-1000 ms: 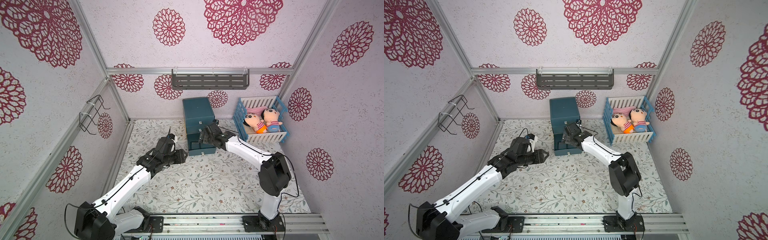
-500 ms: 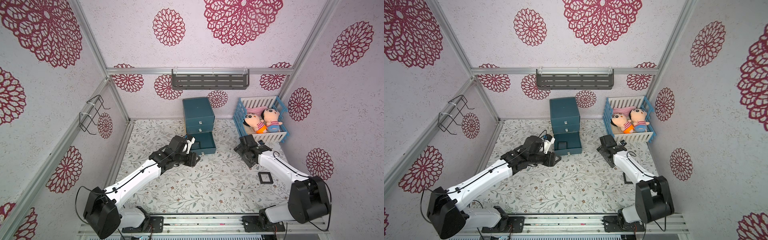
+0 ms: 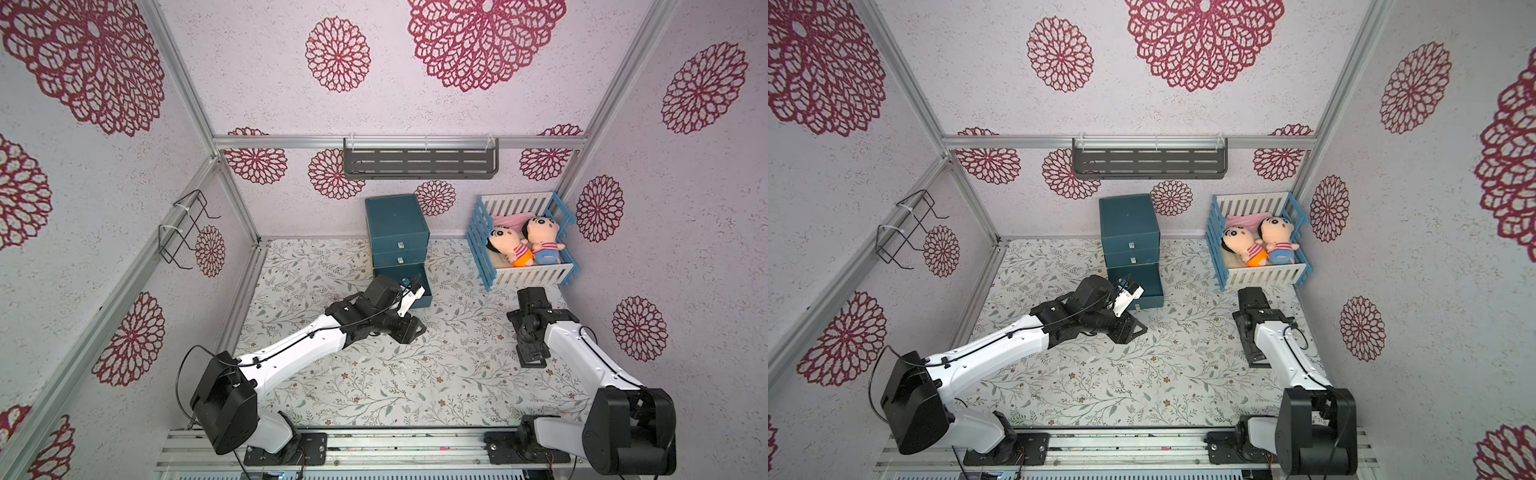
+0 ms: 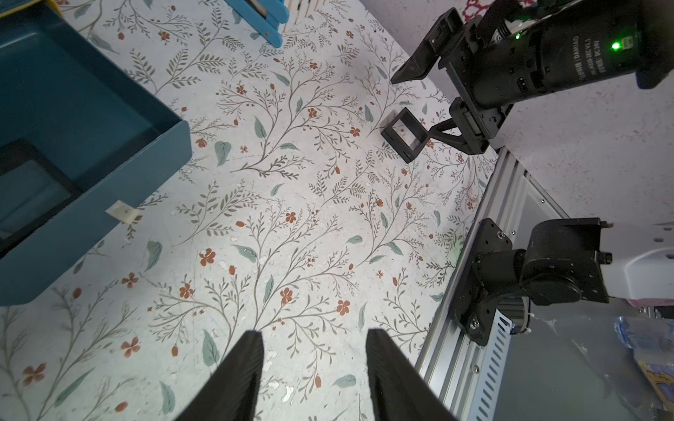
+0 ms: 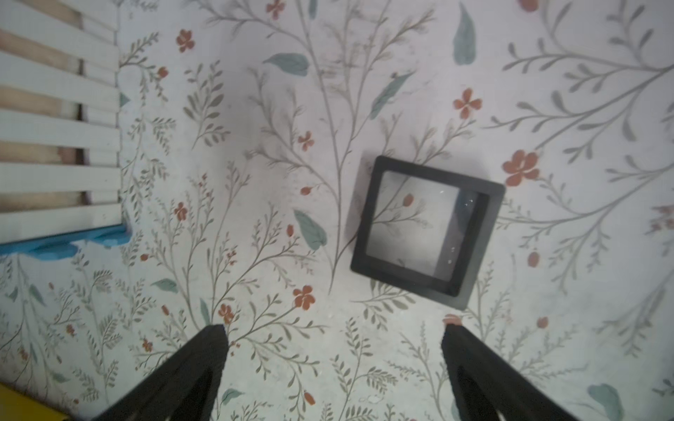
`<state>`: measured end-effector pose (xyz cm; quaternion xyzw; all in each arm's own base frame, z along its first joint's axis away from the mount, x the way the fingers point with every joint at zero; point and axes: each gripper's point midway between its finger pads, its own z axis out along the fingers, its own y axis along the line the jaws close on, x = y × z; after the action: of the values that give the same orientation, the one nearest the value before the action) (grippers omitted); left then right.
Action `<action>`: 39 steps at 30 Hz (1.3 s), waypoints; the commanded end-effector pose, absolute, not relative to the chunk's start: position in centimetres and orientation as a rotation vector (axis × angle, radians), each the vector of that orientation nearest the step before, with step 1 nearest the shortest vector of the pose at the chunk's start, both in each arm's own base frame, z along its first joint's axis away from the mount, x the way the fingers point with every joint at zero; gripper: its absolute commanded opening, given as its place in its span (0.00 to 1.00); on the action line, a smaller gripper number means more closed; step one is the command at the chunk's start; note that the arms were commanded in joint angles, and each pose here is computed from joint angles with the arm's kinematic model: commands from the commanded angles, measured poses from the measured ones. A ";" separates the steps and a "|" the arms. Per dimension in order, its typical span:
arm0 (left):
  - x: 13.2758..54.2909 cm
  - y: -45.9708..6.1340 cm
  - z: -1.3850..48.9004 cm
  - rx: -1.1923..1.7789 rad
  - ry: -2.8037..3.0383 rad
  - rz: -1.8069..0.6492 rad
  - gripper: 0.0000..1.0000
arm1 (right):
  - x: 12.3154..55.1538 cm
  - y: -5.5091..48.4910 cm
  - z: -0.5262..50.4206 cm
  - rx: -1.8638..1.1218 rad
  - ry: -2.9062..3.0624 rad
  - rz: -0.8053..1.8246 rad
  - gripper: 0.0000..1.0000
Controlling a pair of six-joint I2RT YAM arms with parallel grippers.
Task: Place the brooch boxes into the drawer by color
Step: Pick up the brooch box from the center of the board.
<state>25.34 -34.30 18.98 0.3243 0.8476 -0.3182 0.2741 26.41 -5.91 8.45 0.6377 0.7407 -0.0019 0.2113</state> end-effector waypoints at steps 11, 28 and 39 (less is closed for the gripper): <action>24.6 -36.0 19.9 0.956 2.188 -0.889 0.52 | 24.4 -8.4 6.8 1.827 2.095 -0.063 0.99; 24.5 -35.6 19.9 0.941 2.188 -0.882 0.53 | 25.4 -7.8 5.4 1.790 2.145 0.005 0.99; 24.8 -35.8 20.0 0.916 2.187 -0.887 0.53 | 26.0 -8.5 5.0 1.827 2.119 -0.035 0.95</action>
<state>24.81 -35.52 18.85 0.3481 0.8321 -0.3266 0.2825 25.02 -7.72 4.22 0.6390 0.7541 -0.0082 0.1518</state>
